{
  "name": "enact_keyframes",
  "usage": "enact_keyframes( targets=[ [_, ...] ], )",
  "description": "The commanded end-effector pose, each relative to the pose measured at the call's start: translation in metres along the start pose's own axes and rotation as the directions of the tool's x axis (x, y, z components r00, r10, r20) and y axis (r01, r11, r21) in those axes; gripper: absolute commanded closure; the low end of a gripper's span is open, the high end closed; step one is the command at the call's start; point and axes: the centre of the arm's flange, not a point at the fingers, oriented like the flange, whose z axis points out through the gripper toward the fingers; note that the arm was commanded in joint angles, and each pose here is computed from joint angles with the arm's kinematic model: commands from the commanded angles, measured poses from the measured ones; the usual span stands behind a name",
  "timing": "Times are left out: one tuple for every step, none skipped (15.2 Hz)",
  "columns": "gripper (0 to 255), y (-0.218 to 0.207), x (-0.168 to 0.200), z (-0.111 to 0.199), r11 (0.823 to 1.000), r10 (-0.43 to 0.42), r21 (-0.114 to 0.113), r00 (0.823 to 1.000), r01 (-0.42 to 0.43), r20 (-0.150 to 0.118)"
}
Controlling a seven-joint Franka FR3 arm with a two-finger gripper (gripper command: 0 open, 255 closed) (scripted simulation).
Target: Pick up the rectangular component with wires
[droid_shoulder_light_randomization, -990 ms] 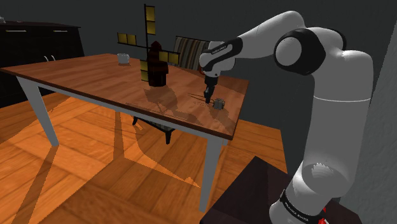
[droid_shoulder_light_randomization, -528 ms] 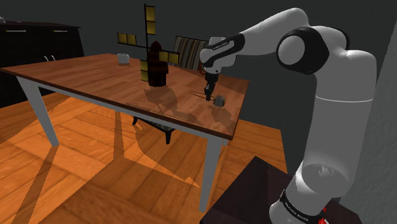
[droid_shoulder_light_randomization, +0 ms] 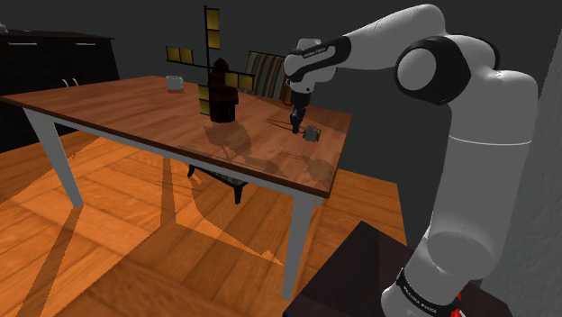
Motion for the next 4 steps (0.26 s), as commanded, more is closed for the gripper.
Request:
enact_keyframes(
  targets=[
    [255, 0.0008, -0.0017, -0.0117, 1.0, 0.0, 0.0, 1.0, 0.0, 0.0],
    [255, 0.0009, -0.0015, -0.017, 1.0, 0.0, 0.0, 1.0, 0.0, 0.0],
    [255, 0.0009, -0.0016, -0.0178, 1.0, 0.0, 0.0, 1.0, 0.0, 0.0],
    [255, 0.0009, -0.0015, -0.0178, 1.0, 0.0, 0.0, 1.0, 0.0, 0.0]
  ],
)
